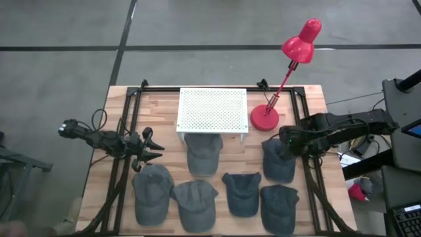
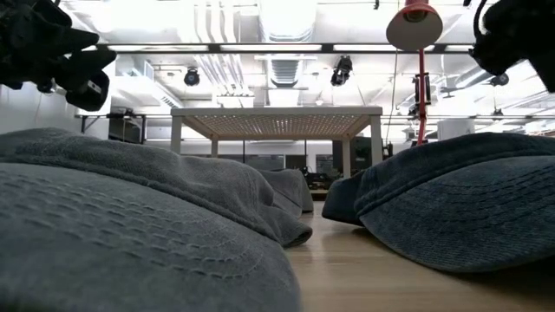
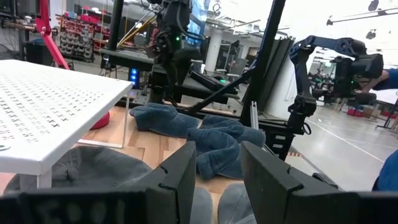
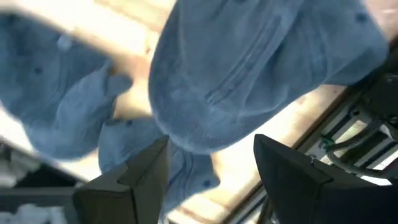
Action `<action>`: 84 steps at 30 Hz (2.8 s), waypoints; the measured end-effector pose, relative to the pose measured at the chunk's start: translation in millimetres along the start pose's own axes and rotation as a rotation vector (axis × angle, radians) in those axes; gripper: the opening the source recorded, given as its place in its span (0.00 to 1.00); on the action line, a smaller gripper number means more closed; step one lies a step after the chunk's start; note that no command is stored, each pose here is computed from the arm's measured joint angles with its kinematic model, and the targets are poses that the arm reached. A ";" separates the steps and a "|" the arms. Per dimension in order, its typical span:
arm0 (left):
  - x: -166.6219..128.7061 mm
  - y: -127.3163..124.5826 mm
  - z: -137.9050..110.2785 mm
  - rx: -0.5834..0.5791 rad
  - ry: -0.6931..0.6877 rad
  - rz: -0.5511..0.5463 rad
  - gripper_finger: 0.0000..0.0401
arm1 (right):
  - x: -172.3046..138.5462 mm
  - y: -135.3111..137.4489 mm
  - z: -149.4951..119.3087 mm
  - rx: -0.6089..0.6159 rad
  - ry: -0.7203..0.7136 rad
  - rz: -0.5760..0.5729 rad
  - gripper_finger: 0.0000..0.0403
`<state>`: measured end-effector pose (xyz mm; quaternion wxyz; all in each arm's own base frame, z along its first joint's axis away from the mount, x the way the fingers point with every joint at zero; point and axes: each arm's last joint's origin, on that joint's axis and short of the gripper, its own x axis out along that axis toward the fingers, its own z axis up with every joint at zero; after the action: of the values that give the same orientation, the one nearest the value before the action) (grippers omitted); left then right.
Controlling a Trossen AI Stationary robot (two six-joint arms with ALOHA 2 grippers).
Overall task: Pick & Place hat
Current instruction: Put the top right black cap on the shelf
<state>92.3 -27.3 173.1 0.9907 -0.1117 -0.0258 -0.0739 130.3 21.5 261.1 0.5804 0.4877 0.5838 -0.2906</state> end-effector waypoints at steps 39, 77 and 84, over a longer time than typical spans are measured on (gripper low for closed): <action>0.0 0.2 -1.0 -0.001 0.011 0.002 0.32 | 133.4 -0.3 23.3 0.204 -0.161 -0.194 0.55; 0.0 0.2 -0.9 -0.002 0.010 0.001 0.32 | 52.8 24.2 12.8 -0.065 -0.220 -0.073 0.04; 0.0 0.2 -0.9 -0.002 0.009 0.002 0.32 | 21.5 31.7 7.7 -0.164 -0.255 0.057 0.03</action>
<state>92.4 -27.3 172.2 0.9907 -0.1124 -0.0213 -0.0736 165.3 30.9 246.4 0.6955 0.4142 0.5133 -0.2850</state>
